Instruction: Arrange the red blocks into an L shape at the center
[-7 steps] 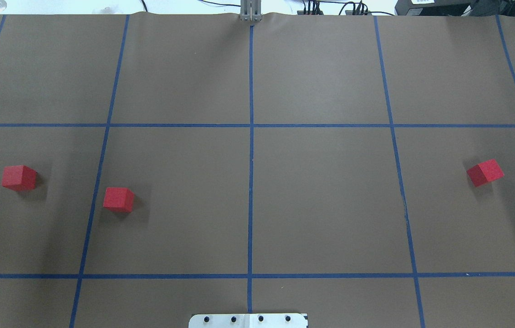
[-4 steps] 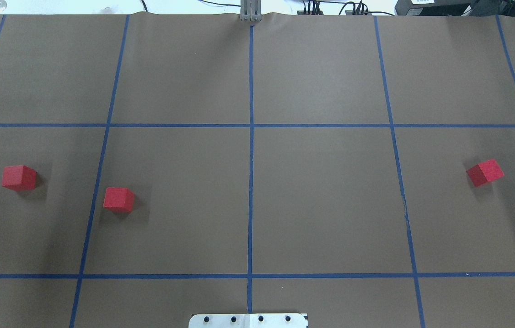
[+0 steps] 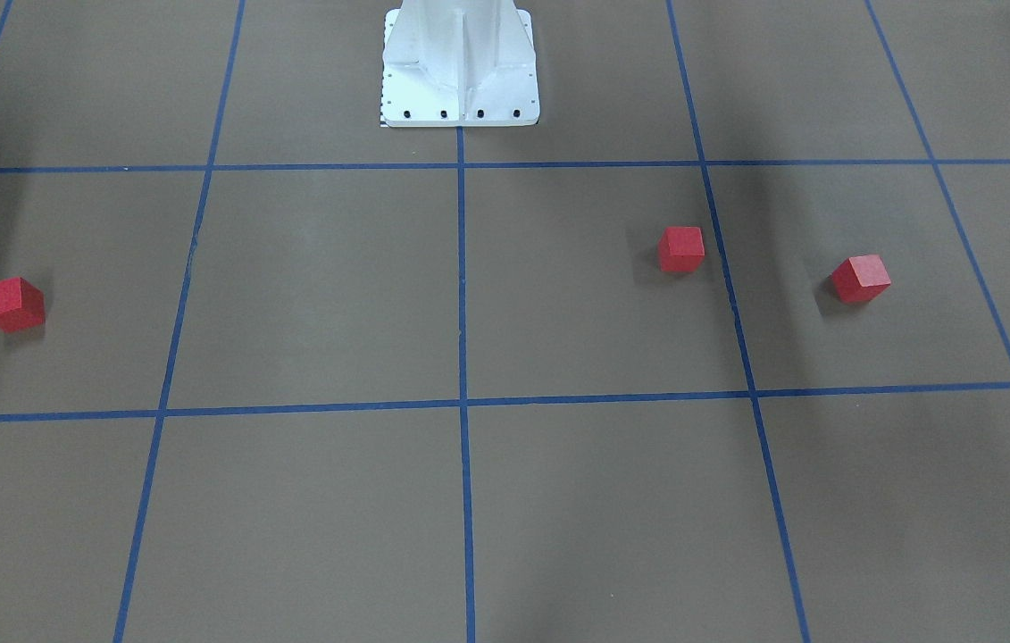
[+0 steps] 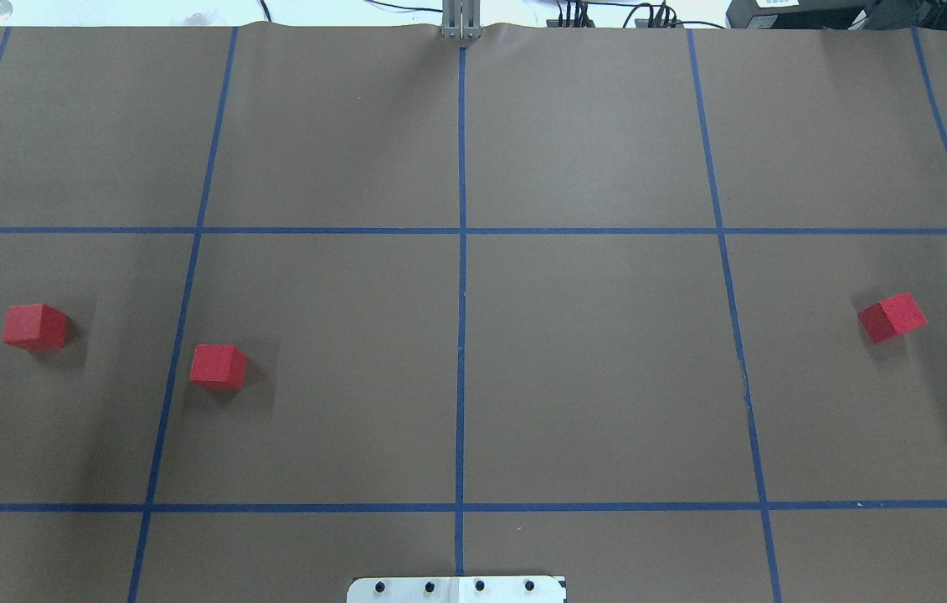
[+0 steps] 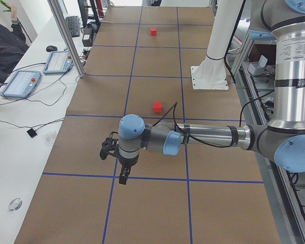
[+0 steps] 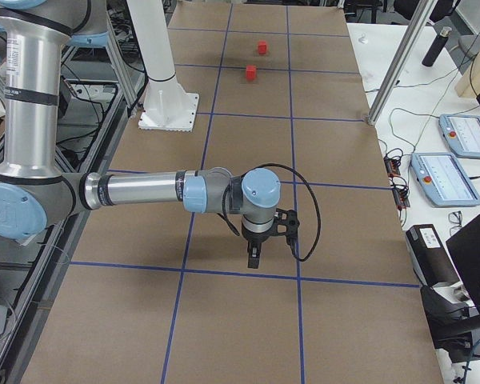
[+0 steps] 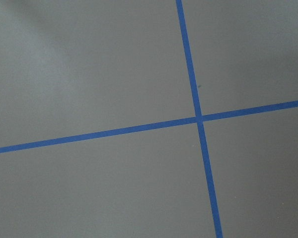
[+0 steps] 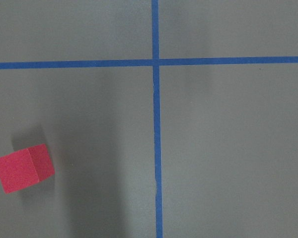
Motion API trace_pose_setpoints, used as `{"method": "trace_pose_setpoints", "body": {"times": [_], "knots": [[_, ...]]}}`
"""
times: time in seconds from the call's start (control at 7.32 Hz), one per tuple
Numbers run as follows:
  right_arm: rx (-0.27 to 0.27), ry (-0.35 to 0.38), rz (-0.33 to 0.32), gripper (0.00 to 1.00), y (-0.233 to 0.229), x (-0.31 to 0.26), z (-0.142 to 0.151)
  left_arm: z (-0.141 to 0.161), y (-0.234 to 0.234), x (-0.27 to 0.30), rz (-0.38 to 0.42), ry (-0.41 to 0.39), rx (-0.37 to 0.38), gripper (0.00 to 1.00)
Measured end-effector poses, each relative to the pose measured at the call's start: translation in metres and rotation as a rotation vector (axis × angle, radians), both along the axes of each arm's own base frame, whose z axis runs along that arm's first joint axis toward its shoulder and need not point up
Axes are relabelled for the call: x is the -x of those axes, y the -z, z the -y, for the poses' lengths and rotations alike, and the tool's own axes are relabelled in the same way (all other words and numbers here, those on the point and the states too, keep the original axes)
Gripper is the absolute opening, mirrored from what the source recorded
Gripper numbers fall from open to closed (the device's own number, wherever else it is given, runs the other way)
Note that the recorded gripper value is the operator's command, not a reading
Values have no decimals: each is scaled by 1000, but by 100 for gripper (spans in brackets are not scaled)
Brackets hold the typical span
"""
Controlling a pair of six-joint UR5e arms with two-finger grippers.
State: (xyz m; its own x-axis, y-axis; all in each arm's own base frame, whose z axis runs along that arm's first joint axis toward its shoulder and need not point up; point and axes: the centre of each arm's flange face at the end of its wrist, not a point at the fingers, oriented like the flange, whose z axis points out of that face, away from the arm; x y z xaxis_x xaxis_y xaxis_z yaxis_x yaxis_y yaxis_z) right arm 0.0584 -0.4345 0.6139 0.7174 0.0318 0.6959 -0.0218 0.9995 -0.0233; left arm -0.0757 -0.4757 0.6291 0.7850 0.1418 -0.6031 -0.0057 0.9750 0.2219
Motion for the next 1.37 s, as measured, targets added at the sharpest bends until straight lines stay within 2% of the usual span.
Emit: {"method": "trace_pose_setpoints", "body": {"times": [0.27, 0.55, 0.96, 1.37], "knots": [[-6, -2, 7, 99, 3, 0, 1, 2, 4, -1, -4, -1, -18, 100], [-23, -5, 9, 99, 12, -1, 5, 14, 20, -4, -18, -8, -67, 100], [-93, 5, 12, 99, 44, 3, 25, 25, 63, -48, -94, -80, -113, 99], [-121, 2, 14, 99, 59, 4, 30, 34, 149, -139, -186, -23, -34, 100]]}}
